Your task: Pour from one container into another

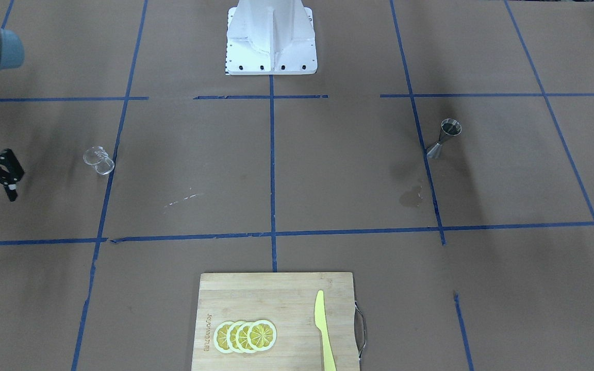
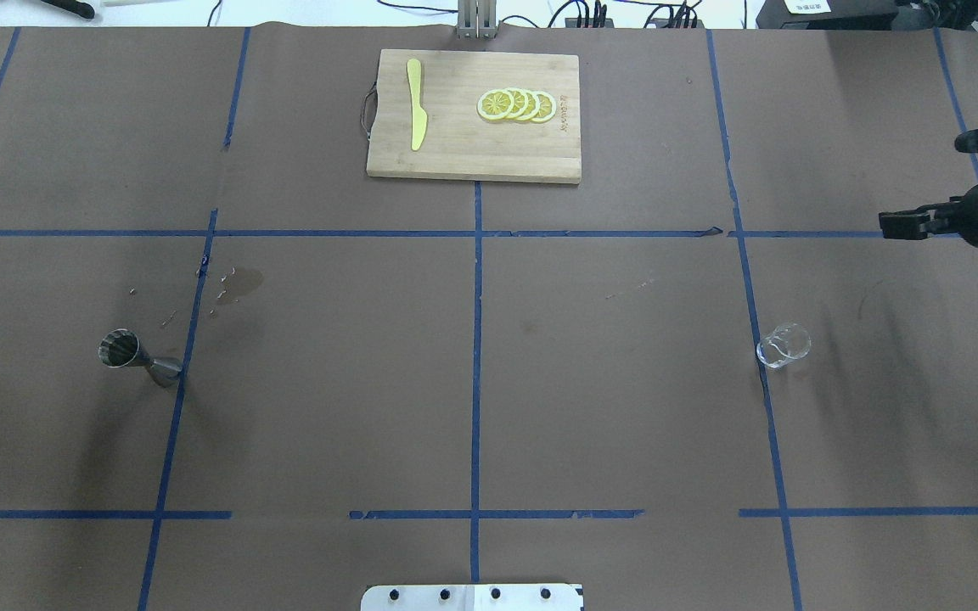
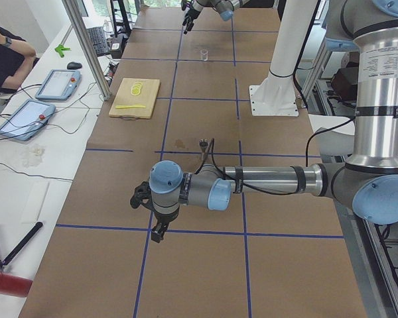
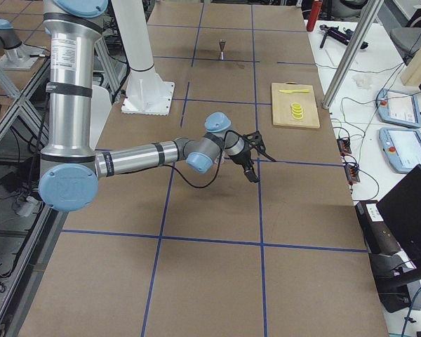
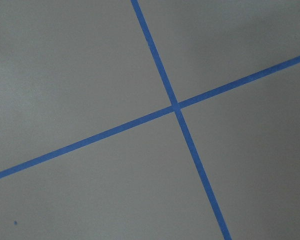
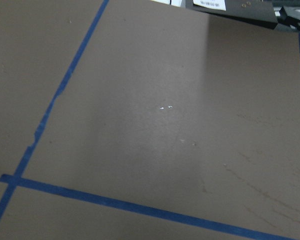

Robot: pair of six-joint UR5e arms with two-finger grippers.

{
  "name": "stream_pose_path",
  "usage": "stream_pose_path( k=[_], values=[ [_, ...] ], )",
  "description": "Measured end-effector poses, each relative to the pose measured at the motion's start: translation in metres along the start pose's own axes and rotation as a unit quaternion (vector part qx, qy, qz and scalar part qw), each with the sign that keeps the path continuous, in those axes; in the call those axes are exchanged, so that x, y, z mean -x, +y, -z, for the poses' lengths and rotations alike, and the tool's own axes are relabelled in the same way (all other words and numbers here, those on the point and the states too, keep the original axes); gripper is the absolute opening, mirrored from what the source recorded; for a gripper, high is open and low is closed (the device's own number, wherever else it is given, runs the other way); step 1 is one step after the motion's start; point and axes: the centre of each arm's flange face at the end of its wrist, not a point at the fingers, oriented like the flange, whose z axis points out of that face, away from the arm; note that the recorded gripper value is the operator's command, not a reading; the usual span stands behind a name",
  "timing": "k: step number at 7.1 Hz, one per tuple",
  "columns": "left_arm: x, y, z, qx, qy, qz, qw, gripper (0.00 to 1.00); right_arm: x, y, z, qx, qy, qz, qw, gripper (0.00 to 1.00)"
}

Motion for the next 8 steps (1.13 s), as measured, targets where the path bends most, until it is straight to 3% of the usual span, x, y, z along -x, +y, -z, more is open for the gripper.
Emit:
stream_pose_path(
  k=[2, 4, 6, 8],
  values=[
    [0.000, 0.000, 0.000, 0.000, 0.000, 0.000, 1.0000, 1.00, -0.091, -0.007, 0.039, 0.085, -0.022, 0.041, 0.9953, 1.00],
    [0.000, 0.000, -0.001, 0.001, 0.000, 0.001, 1.0000, 1.00, -0.153, 0.016, 0.063, 0.152, -0.045, 0.020, 0.9871, 1.00],
    [-0.002, -0.002, 0.002, 0.001, 0.000, 0.000, 1.0000, 1.00, -0.186, 0.067, 0.061, 0.199, -0.058, -0.031, 0.9779, 1.00],
    [0.000, -0.001, -0.001, 0.004, 0.000, 0.003, 1.0000, 1.00, -0.208, 0.091, 0.061, 0.212, -0.065, -0.069, 0.9728, 1.00]
  ],
)
